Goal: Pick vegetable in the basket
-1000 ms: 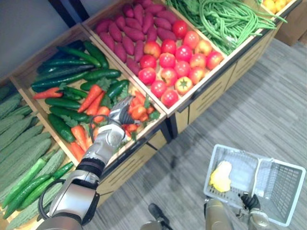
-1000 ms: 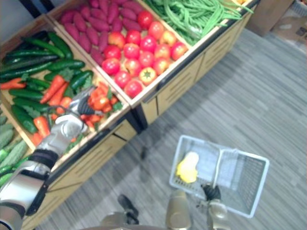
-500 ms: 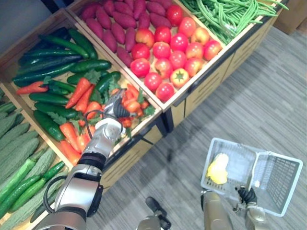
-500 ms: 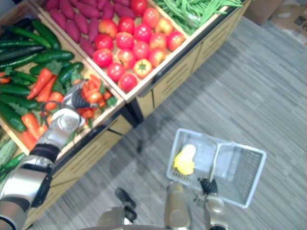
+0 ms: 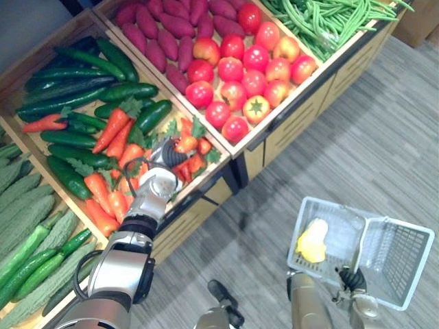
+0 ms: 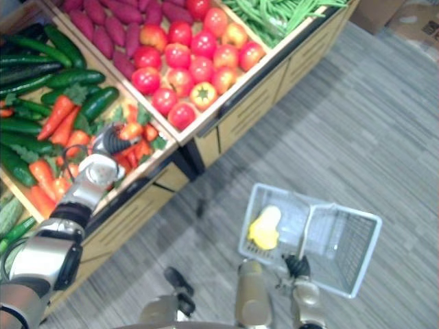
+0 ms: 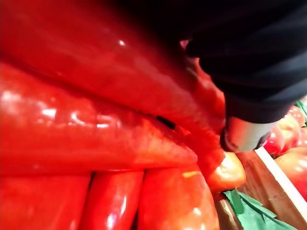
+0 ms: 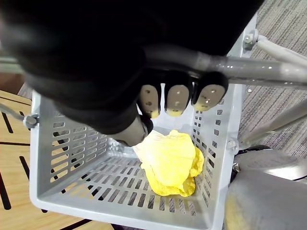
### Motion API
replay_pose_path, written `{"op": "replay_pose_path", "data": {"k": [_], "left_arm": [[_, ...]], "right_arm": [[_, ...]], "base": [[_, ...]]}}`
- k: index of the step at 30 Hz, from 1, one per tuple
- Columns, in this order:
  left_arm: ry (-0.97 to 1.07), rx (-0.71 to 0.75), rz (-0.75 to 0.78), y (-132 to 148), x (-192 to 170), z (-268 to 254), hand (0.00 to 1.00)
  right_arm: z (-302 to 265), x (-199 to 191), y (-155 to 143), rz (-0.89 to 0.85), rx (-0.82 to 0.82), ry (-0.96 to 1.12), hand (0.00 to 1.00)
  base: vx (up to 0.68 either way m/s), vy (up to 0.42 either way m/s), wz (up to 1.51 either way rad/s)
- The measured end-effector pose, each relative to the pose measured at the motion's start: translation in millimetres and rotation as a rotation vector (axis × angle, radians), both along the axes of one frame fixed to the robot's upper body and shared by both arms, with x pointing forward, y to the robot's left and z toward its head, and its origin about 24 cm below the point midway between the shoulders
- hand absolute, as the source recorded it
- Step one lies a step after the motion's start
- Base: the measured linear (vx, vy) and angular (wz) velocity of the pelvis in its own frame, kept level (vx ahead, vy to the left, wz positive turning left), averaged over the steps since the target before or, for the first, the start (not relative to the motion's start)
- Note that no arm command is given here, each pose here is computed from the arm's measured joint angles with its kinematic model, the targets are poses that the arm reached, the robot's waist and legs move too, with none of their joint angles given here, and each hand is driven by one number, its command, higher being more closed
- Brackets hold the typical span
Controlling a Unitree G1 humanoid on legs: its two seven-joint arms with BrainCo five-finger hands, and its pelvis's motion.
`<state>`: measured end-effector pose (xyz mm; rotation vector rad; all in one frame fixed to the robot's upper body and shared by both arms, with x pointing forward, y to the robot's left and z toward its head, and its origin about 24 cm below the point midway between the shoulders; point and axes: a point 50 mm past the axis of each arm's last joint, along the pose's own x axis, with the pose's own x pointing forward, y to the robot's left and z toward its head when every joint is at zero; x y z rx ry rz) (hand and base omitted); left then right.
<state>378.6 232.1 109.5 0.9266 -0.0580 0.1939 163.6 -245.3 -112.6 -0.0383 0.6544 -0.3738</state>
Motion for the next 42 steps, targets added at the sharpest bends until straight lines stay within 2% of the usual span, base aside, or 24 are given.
{"op": "replay_pose_path", "data": {"k": [11,14,19,23,26,29,35,38,42], "left_arm": [[0.021,0.048,-0.026,-6.5,0.5,-2.5,1.0],[-0.014,0.095,-0.07,-15.1,1.7,6.3,1.0],[-0.072,0.226,-0.091,-5.5,-0.2,28.0,1.0],[-0.149,0.298,-0.138,-7.9,-3.9,48.3,1.0],[-0.189,0.386,-0.229,-18.3,-11.8,53.1,1.0],[-0.204,0.448,-0.339,-30.2,-23.0,51.3,1.0],[-0.2,0.457,-0.643,-69.6,-52.3,36.1,1.0],[-0.155,0.444,-0.79,-92.4,-65.2,24.5,1.0],[-0.129,0.458,-0.938,-114.2,-81.6,13.6,1.0]], "right_arm": [[-1.0,-4.0,0.9,0.014,-0.009,0.013,1.0],[-3.1,-11.2,-4.2,-0.025,-0.014,0.031,1.0],[-7.4,-22.3,-15.0,-0.08,-0.026,0.078,1.0],[-10.3,-31.2,-24.2,-0.116,-0.033,0.123,1.0],[-10.5,-37.7,-34.4,-0.132,-0.056,0.164,1.0],[-2.7,-40.6,-56.7,-0.112,-0.139,0.196,1.0],[61.5,-18.4,-134.9,0.13,-0.546,0.214,1.0],[86.4,1.4,-141.7,0.233,-0.653,0.166,1.0],[95.5,20.5,-122.0,0.396,-0.703,0.098,1.0]], "base": [[0.03,-0.014,0.06],[0.03,-0.01,0.4],[0.05,-0.007,0.27],[0.04,0.024,0.14],[0.03,0.03,0.08],[0.01,0.014,-0.01],[-0.02,0.02,-0.15],[-0.09,0.01,-0.54],[-0.11,-0.06,-0.63]]}}
